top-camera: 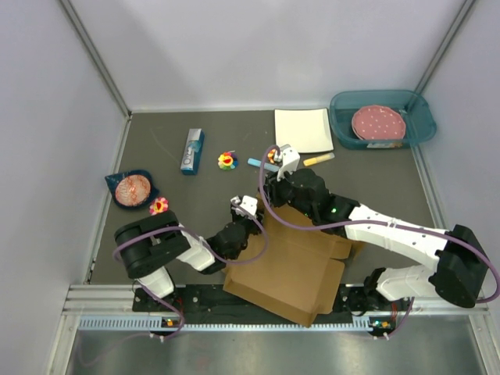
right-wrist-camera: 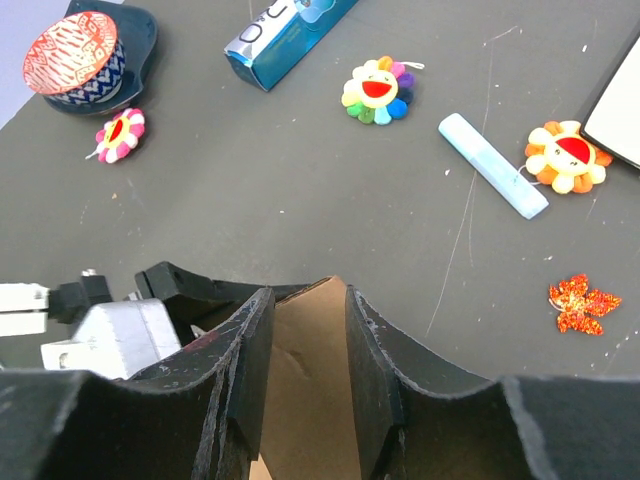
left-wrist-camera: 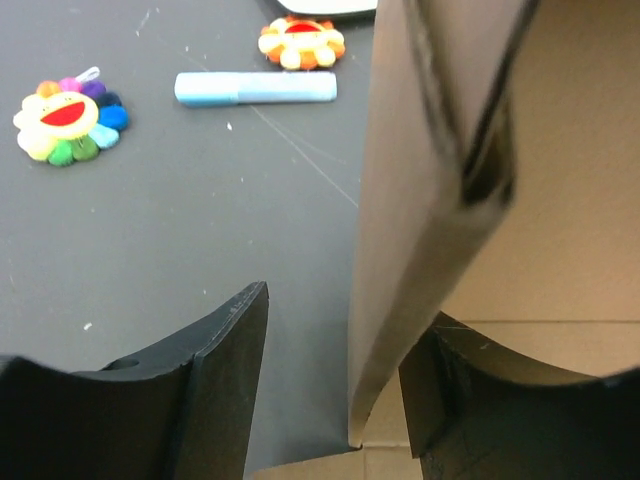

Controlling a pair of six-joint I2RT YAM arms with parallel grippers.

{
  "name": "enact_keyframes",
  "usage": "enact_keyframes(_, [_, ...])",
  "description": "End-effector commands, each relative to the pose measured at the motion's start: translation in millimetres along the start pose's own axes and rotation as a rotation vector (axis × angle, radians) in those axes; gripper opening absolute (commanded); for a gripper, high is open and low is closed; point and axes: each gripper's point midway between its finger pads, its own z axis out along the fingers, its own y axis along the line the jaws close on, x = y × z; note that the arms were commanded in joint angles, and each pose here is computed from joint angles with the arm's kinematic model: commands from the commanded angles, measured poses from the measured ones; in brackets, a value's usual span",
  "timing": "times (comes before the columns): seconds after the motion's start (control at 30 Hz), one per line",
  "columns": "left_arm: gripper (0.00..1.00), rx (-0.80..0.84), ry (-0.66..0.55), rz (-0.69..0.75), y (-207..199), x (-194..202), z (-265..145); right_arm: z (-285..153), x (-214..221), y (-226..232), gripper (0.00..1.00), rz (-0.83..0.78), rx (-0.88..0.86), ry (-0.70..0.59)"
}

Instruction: Fold the paper box

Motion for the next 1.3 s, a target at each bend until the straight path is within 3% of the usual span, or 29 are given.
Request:
enact_keyframes(0.0, [0.51,-0.003,0.030,-0.019,0,15,0,0,19,-10,0.35,-0.035,0.029,0.087])
enact_keyframes(0.1, [0.32,-0.025,0.007,-0.005,1,11,5,0,17,-9,0.35,-0.033,0.024,0.082])
enact_keyframes(0.13, [0.15,-0.027,-0.004,-0.009,0,6,7,-1,17,-10,0.35,-0.037,0.026,0.082])
enact_keyframes(0.2, [0.00,-0.026,-0.013,0.008,-1,1,10,-4,13,-11,0.35,-0.038,0.030,0.075])
enact_keyframes(0.33, [0.00,-0.080,-0.025,0.020,7,-5,12,-11,4,-15,0.38,-0.042,0.052,0.058])
enact_keyframes(0.47, [0.00,-0.208,-0.016,0.042,30,-2,8,-25,-20,-30,0.61,-0.031,0.127,0.007])
enact_keyframes(0.57, [0.00,-0.297,-0.007,0.071,47,0,3,-44,-43,-51,0.67,0.019,0.186,-0.054])
enact_keyframes(0.8, [0.00,-0.398,0.005,0.102,63,2,2,-96,-47,-107,0.70,0.082,0.368,-0.134])
enact_keyframes(0.93, [0.00,-0.417,0.063,0.130,65,7,1,-120,-22,-133,0.71,0.076,0.489,-0.104])
enact_keyframes(0.97, [0.00,-0.428,0.139,0.168,70,22,-5,-129,-23,-136,0.71,0.083,0.503,-0.123])
enact_keyframes(1.27, [0.00,-0.334,0.380,0.076,63,41,-13,-165,4,-166,0.72,0.141,0.691,-0.105])
